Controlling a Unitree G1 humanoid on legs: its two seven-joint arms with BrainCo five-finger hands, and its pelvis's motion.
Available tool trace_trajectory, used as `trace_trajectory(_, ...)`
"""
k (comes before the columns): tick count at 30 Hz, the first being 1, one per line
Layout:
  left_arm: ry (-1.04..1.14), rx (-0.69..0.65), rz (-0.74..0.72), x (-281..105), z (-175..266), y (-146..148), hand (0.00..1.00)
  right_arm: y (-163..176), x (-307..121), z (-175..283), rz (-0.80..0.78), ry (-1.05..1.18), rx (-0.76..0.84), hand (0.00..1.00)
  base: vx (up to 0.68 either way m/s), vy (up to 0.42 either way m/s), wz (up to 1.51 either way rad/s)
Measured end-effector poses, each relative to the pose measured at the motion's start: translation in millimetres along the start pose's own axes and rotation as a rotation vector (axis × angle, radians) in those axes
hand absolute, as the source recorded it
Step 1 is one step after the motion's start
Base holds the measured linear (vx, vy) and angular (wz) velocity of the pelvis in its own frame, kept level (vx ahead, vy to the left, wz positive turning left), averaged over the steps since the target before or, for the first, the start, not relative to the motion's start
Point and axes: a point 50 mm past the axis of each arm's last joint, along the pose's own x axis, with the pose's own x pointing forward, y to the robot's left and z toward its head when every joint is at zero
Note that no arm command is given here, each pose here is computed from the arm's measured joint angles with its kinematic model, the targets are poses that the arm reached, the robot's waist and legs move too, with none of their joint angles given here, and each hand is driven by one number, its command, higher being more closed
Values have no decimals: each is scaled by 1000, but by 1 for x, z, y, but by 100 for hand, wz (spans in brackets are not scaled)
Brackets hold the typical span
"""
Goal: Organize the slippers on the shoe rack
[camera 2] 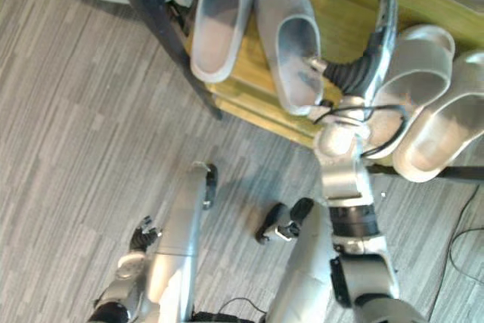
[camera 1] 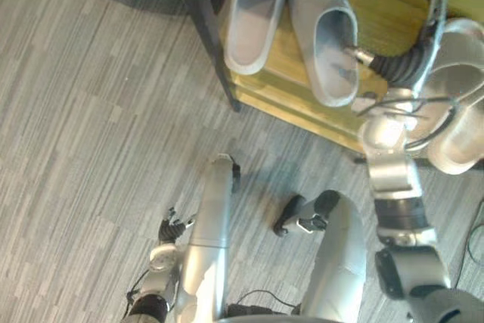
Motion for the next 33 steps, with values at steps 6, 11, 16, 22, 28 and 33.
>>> trace_trajectory(6,-7,-34,22,1,2,3,0,14,-26,-13,39,152,154,0,-8,-2,-1)
trace_trajectory(11,-1,-52,36,1,2,4,0,23,-39,-24,48,261,235,0,-13,3,-1)
trace_trajectory(16,5,-55,49,1,1,6,0,32,-52,-34,72,355,322,0,-24,9,-2)
trace_trajectory(22,16,-59,61,1,1,7,0,36,-54,-35,92,380,447,0,-23,9,-3)
trace_trajectory(28,10,-62,62,4,5,6,0,43,-50,-30,123,380,537,0,0,0,0)
trace_trajectory(33,8,-68,61,5,6,5,0,62,-55,-17,231,370,582,0,-8,2,0)
